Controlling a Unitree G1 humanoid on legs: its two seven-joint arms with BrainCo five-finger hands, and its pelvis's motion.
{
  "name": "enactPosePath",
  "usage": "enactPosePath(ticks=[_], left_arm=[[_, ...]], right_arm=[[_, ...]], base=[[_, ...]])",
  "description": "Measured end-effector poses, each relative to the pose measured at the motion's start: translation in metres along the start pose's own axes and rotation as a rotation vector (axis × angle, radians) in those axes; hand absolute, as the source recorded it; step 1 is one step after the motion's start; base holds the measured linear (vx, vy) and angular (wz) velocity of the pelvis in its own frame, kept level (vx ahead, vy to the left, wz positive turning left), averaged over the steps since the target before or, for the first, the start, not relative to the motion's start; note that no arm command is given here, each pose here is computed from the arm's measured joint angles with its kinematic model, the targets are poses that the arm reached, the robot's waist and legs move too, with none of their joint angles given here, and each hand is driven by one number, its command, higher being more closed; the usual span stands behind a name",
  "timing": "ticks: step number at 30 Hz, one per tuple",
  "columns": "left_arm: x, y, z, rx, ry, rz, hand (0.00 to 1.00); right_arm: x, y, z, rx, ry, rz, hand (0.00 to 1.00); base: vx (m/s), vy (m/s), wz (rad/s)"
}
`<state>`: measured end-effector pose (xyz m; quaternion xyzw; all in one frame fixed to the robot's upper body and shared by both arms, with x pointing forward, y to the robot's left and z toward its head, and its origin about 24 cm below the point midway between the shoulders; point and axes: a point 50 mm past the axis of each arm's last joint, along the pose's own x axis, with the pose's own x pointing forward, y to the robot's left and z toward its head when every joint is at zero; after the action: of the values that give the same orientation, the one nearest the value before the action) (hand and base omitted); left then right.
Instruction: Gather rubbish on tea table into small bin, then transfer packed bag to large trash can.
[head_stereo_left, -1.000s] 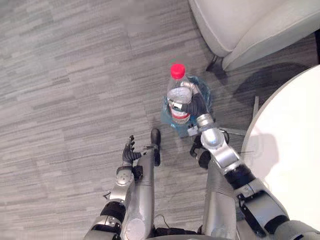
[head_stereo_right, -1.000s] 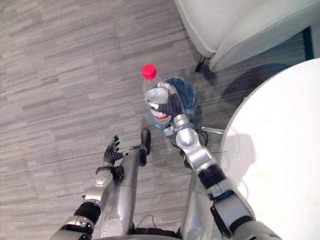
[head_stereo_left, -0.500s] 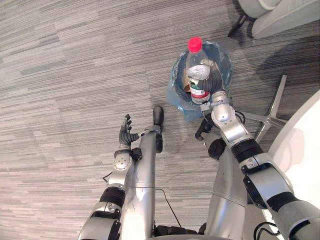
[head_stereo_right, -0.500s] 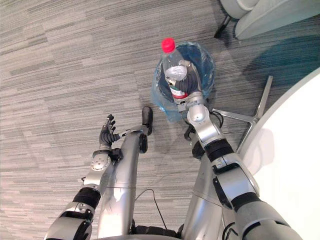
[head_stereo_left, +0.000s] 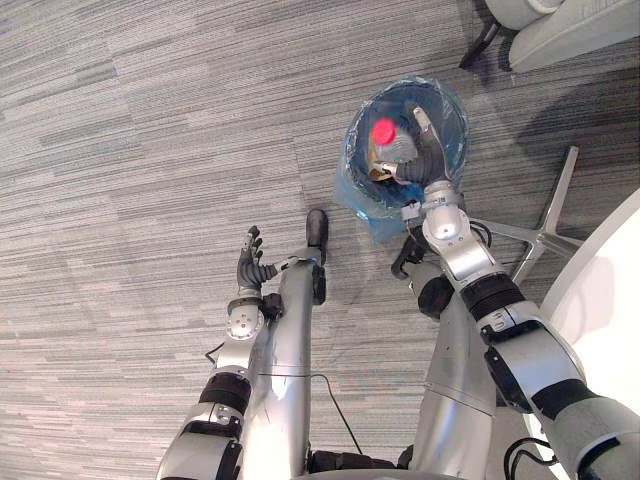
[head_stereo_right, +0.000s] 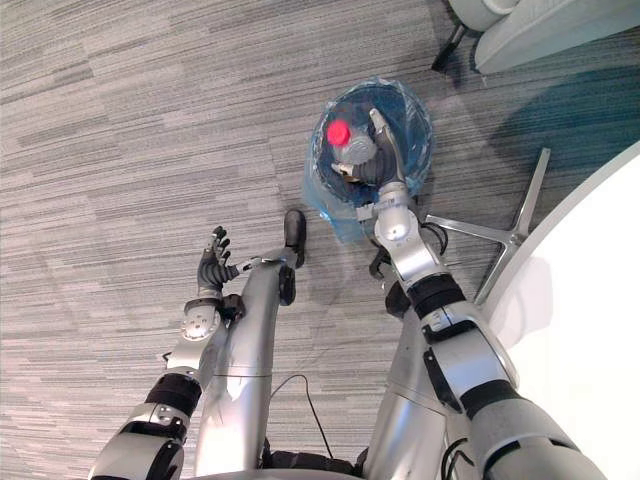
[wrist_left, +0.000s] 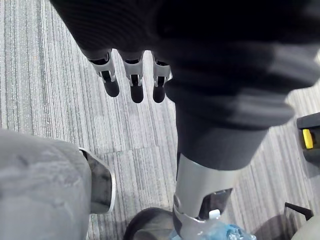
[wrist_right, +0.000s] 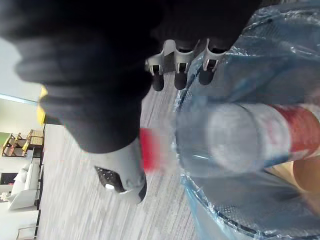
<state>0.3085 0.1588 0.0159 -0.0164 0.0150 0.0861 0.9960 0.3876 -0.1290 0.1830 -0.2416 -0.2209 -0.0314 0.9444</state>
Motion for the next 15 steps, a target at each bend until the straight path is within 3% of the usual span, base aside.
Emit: enactPosePath(ticks=[6, 15], left_arm=[[0.0, 0.0, 0.0, 0.0, 0.001, 0.003, 0.0], [0.0, 0.014, -0.004, 0.001, 0.025, 0.055, 0.0]], right_arm=[[-0.001, 0.0, 0.0, -0.021, 0.0, -0.023, 0.0], [-0.022, 0.012, 0.015, 0.093, -0.078, -0.04, 0.0]], base=[[0.0, 0.0, 0.0], [-0.01, -0.002, -0.03]])
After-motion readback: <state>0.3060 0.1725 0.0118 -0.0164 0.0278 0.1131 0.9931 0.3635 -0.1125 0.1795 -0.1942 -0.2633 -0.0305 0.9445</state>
